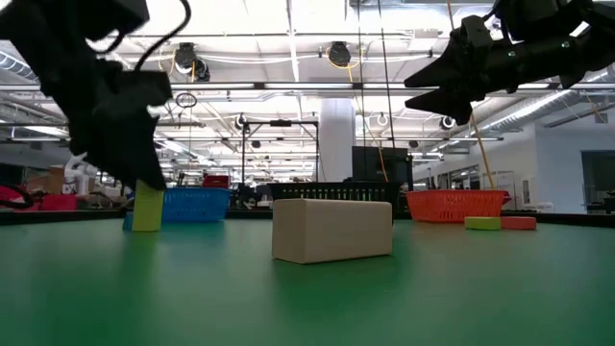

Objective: Sort & place blocks by color
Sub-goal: Put the top left green block into the green bin

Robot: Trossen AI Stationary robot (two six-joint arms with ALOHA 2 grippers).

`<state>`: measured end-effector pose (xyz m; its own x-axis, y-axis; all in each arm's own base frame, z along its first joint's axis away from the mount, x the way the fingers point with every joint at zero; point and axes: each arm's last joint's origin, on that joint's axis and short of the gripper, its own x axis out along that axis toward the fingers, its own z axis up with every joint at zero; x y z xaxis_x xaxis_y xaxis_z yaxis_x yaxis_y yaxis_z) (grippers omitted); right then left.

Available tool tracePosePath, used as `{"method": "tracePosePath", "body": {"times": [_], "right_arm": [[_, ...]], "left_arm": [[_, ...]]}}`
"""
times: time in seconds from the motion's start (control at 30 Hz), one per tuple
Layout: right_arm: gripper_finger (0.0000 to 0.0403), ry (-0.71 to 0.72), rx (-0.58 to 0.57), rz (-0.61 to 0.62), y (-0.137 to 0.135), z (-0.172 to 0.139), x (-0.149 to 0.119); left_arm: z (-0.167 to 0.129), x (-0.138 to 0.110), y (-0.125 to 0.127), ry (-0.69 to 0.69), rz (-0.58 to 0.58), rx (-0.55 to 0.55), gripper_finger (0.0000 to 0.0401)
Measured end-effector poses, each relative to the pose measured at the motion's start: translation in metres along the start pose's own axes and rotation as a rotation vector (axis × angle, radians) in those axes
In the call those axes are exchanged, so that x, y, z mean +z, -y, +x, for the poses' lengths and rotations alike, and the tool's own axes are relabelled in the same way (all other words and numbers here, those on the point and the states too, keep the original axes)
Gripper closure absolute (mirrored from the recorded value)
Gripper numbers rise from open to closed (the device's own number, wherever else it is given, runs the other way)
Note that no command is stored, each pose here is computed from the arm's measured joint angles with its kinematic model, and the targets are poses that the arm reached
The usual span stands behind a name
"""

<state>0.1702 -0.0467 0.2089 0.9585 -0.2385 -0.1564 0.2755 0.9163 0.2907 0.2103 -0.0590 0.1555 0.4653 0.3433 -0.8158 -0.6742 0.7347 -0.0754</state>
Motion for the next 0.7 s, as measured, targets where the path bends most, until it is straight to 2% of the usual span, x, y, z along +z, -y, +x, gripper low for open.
{"method": "tracePosePath", "body": {"times": [0.17, 0.23, 0.3, 0.43, 0.7], "right_arm": [[0.0163, 0.0, 0.0, 0.0, 0.0, 0.0, 0.0], [0.0163, -0.001, -0.001, 0.0, 0.0, 0.0, 0.0], [0.0163, 0.0, 0.0, 0.0, 0.0, 0.0, 0.0], [0.0163, 0.0, 0.0, 0.0, 0.0, 0.0, 0.0], [0.0163, 0.0, 0.0, 0.0, 0.0, 0.0, 0.0]], "left_arm": [[0.013, -0.006, 0.003, -0.026, -0.01, 0.042, 0.0125], [0.015, -0.007, 0.004, -0.025, -0.02, 0.04, 0.0139], [0.015, -0.006, 0.005, -0.019, -0.034, 0.032, 0.0169], [0.015, -0.004, 0.008, 0.002, -0.072, 0.003, 0.027], [0.014, 0.0, 0.014, 0.046, -0.107, -0.045, 0.0273]]}}
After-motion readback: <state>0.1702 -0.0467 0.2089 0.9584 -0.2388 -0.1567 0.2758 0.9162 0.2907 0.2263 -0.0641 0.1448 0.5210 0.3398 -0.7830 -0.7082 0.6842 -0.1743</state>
